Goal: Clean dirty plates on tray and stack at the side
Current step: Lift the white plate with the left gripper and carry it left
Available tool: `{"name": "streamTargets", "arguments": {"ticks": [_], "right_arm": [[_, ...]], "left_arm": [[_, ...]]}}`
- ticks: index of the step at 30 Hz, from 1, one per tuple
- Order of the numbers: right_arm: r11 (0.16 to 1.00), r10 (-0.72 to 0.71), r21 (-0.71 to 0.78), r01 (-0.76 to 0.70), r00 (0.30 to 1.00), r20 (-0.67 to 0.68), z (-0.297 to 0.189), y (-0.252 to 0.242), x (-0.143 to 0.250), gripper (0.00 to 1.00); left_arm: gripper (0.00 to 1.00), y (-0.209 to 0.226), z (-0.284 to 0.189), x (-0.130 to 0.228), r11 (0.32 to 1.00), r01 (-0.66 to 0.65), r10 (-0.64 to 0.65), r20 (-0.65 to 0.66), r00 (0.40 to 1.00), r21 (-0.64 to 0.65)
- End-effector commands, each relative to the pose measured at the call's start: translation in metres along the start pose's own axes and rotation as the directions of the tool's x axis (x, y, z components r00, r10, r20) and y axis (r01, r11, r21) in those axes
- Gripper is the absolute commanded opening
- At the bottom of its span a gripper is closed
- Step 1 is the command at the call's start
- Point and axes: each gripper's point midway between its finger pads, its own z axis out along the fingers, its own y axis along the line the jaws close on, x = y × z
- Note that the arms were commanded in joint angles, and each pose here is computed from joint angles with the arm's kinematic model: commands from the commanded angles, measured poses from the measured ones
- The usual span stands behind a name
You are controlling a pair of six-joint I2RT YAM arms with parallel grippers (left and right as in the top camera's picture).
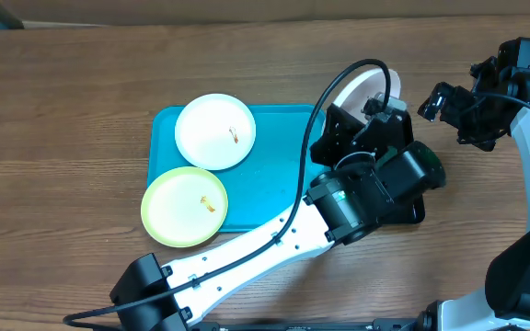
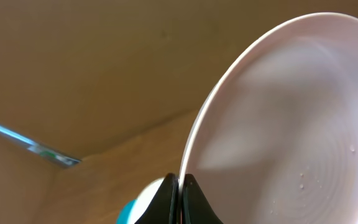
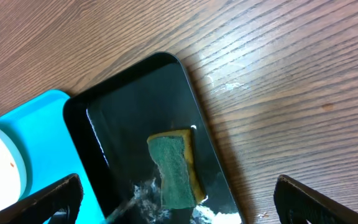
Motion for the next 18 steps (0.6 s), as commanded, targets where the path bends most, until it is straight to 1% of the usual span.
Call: {"name": "streamTargets", "arguments": {"ticks": [1,10,12,14,16,18], "right_arm": [[1.000,0.000,-0.009,0.001,1.000,0.019,-0.006,0.002,-0.003,1.00],[1.000,0.000,-0.009,0.001,1.000,0.019,-0.006,0.002,-0.003,1.00],[1.000,0.000,-0.009,0.001,1.000,0.019,-0.006,0.002,-0.003,1.00],[1.000,0.000,-0.009,0.001,1.000,0.019,-0.006,0.002,-0.003,1.00],[1.000,0.000,-0.009,0.001,1.000,0.019,-0.006,0.002,-0.003,1.00],[1.000,0.000,-0.009,0.001,1.000,0.019,-0.006,0.002,-0.003,1.00]], "left_arm": [[0.04,0.028,-0.006,-0.020,0.995,0.003,0.001,0.039,0.999,-0.101],[0.04,0.026,-0.005,-0.024,0.996,0.037,-0.033,0.048,0.998,-0.084],[0.04,0.018,-0.001,-0.023,0.999,0.030,-0.029,0.039,0.999,-0.029],[0.04,0.003,0.005,-0.016,0.997,0.013,-0.014,0.012,1.000,0.070],[0.04,-0.005,0.015,-0.006,0.987,0.049,-0.044,-0.035,0.998,0.150],[0.04,-0.007,0.029,0.005,0.974,0.110,-0.092,-0.101,0.991,0.199]]}}
